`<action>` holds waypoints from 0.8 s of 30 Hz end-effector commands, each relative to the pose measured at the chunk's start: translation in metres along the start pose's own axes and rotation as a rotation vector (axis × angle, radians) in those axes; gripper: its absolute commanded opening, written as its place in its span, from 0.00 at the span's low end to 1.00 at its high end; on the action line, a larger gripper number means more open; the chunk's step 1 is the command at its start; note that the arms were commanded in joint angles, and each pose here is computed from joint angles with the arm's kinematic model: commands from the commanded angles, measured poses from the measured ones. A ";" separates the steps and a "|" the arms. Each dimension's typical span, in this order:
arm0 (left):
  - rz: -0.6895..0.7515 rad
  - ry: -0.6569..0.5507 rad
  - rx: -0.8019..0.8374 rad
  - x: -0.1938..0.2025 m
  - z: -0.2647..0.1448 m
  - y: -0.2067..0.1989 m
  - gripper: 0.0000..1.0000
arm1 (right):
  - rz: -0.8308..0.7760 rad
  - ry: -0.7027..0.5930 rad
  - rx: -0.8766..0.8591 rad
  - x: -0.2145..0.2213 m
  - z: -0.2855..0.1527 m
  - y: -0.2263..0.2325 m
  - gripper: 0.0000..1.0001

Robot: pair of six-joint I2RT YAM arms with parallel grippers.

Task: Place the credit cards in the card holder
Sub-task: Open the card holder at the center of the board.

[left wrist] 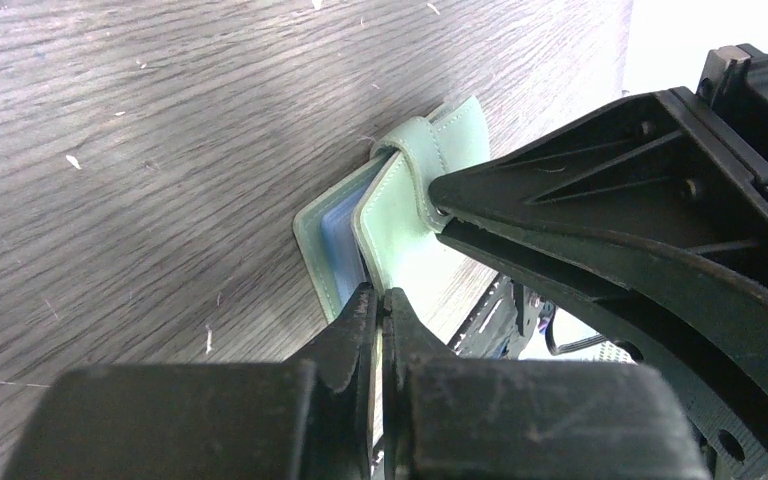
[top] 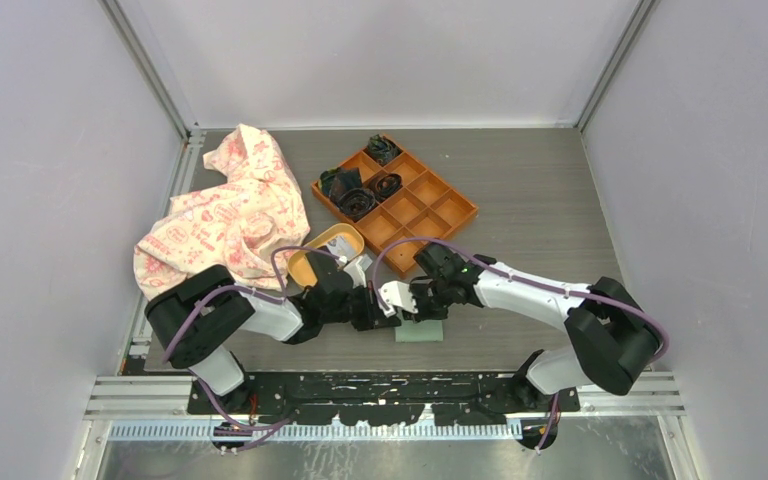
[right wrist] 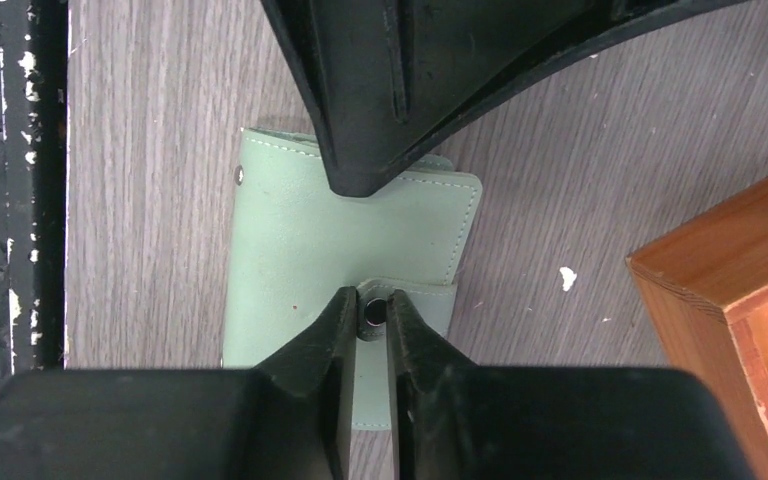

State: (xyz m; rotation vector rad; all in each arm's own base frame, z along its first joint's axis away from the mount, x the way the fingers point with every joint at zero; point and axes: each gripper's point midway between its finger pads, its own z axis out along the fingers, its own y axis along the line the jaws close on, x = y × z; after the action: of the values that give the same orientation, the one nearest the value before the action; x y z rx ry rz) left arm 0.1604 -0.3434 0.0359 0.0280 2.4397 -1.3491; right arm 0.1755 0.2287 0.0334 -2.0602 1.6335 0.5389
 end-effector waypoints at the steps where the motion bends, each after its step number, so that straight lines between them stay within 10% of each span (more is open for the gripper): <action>1: 0.056 -0.005 0.053 0.000 0.000 -0.008 0.00 | 0.006 0.089 0.099 0.012 -0.003 -0.022 0.12; 24: 0.350 0.033 0.019 -0.003 -0.006 -0.006 0.00 | 0.458 -0.012 0.413 0.008 -0.062 -0.090 0.01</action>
State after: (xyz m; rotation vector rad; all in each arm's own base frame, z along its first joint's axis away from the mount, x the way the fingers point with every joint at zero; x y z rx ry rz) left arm 0.1670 -0.3420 0.0398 0.3223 2.3183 -1.2504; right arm 0.2374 0.2015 0.0649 -1.5293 2.0286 0.4110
